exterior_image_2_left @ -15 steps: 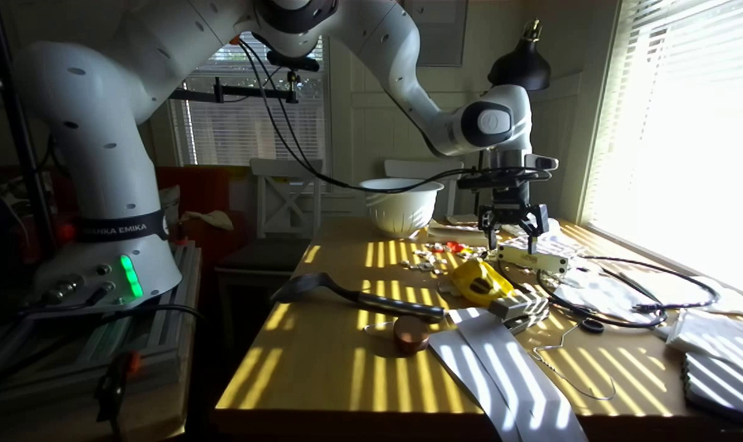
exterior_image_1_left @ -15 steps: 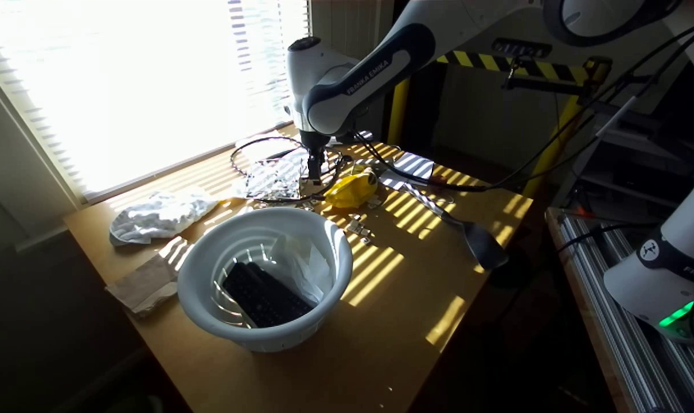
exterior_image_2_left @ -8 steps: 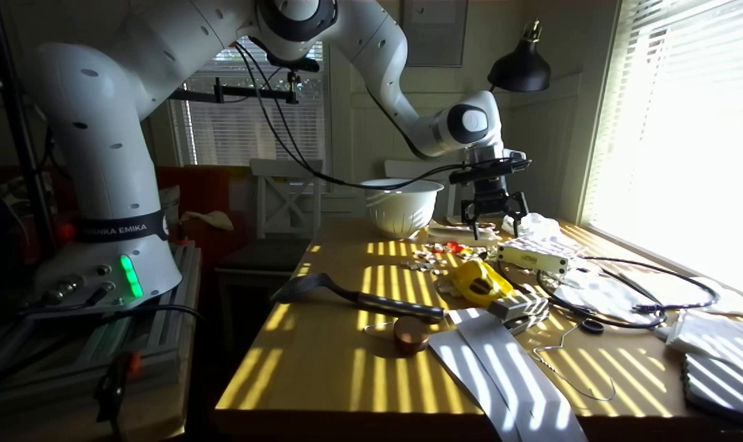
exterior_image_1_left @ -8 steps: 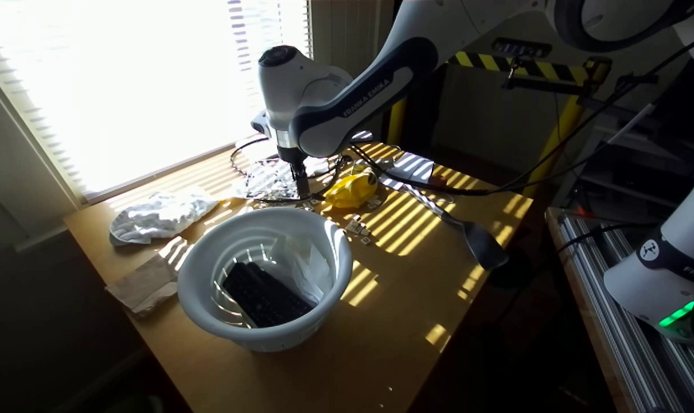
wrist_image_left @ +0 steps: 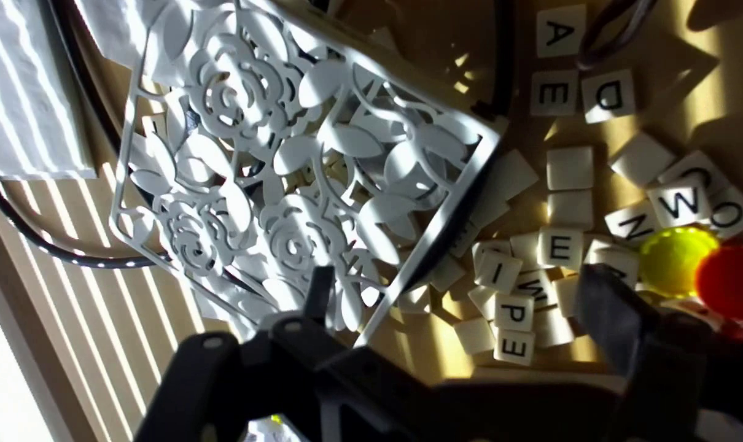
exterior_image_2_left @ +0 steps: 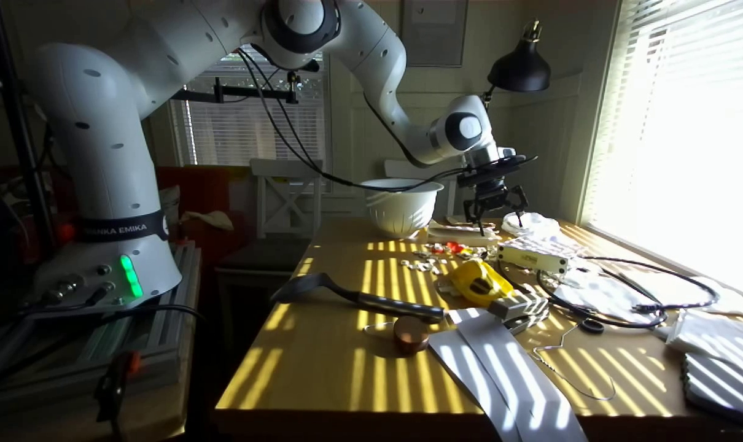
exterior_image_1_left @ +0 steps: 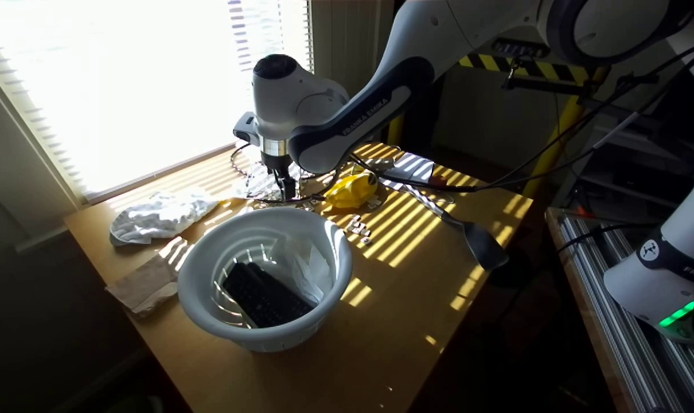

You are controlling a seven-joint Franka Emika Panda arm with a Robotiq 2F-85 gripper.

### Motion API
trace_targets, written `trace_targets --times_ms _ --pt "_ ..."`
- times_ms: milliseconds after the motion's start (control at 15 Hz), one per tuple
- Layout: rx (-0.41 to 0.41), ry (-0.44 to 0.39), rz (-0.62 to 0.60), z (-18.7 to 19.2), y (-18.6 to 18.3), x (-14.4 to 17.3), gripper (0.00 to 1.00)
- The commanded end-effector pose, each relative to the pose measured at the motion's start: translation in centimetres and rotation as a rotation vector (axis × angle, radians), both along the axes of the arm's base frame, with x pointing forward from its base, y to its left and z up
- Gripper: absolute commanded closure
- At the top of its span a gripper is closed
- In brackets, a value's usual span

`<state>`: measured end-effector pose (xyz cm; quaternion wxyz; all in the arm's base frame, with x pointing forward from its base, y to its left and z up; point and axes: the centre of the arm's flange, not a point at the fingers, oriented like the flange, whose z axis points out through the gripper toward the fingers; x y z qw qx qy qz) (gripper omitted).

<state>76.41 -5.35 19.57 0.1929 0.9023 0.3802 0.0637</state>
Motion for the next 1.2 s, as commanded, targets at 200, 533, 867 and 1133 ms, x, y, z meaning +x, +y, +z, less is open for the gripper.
trace_targets --times_ms 200,533,867,1133 --pt "0.099 -0.027 0.017 0.3 2.5 0.1 0.0" --pt "0.166 -0.024 -0.027 -0.2 2.8 0.2 0.0" --pt "0.21 -0.006 -0.047 -0.8 1.9 0.6 0.0" --pt "0.247 0.013 -0.076 -1.6 1.7 0.7 0.0"
